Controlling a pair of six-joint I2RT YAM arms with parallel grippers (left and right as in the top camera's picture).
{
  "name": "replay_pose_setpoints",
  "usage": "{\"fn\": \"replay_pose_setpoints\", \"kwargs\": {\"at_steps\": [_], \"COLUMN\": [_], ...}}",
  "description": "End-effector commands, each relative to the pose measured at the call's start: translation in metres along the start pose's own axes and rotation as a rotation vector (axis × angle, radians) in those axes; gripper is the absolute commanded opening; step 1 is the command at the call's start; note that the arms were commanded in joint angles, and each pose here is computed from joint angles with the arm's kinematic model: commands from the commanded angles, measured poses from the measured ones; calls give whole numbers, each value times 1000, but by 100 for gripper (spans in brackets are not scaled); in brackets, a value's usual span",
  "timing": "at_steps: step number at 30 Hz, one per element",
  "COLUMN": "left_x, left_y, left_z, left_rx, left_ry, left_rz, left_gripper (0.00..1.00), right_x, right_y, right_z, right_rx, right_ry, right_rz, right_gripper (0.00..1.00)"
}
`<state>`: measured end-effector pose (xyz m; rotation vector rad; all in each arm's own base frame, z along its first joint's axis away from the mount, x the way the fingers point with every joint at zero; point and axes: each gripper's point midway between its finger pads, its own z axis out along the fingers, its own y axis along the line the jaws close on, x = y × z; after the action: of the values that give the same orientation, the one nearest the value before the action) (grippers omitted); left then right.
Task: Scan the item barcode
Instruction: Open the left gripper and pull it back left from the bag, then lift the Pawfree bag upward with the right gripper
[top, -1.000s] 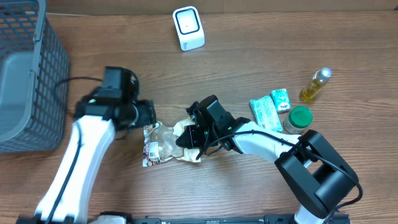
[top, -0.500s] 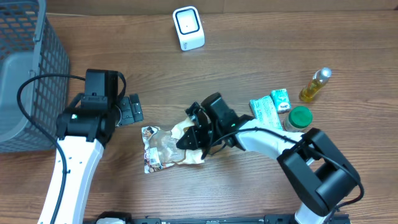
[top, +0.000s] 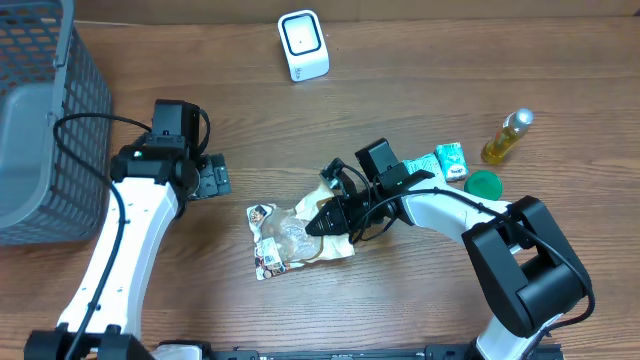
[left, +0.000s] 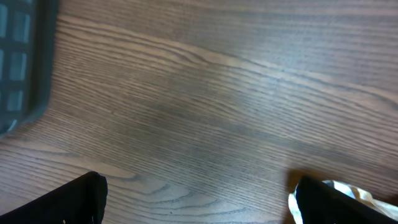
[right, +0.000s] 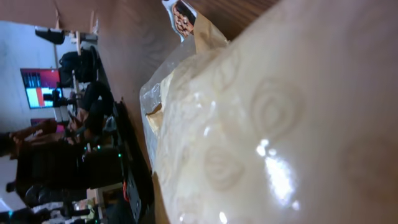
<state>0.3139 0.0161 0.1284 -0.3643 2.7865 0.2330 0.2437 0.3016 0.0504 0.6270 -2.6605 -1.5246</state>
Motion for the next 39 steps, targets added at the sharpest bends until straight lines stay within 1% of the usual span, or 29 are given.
{"fn": "replay_pose_setpoints", "kwargs": {"at_steps": [1, 5, 12, 20, 26, 35, 39], "left_x": [1, 4, 6, 6, 6, 6, 6], "left_y": [2, 1, 0, 0, 0, 0, 0], "left_z": [9, 18, 22, 22, 22, 22, 22], "left_rx": [-25, -34, -39, -39, -39, -39, -39], "left_ry": [26, 57, 72, 72, 72, 72, 72], "left_rz": [-11, -3, 1, 1, 1, 1, 1], "left_gripper": [100, 99, 100, 100, 100, 100, 99], "right_x": [2, 1, 5, 13, 10, 13, 14], "right_y": [13, 25, 35, 62, 63, 78, 80], "right_z": [1, 0, -3, -13, -21, -33, -34], "right_rx": [-81, -150, -213, -385, -417, -528, -539], "right_ry": [13, 16, 34, 74, 63, 84, 87], "right_rz": [-71, -95, -95, -95, -88, -90, -90], "right_gripper": [6, 6, 6, 6, 6, 6, 6]}}
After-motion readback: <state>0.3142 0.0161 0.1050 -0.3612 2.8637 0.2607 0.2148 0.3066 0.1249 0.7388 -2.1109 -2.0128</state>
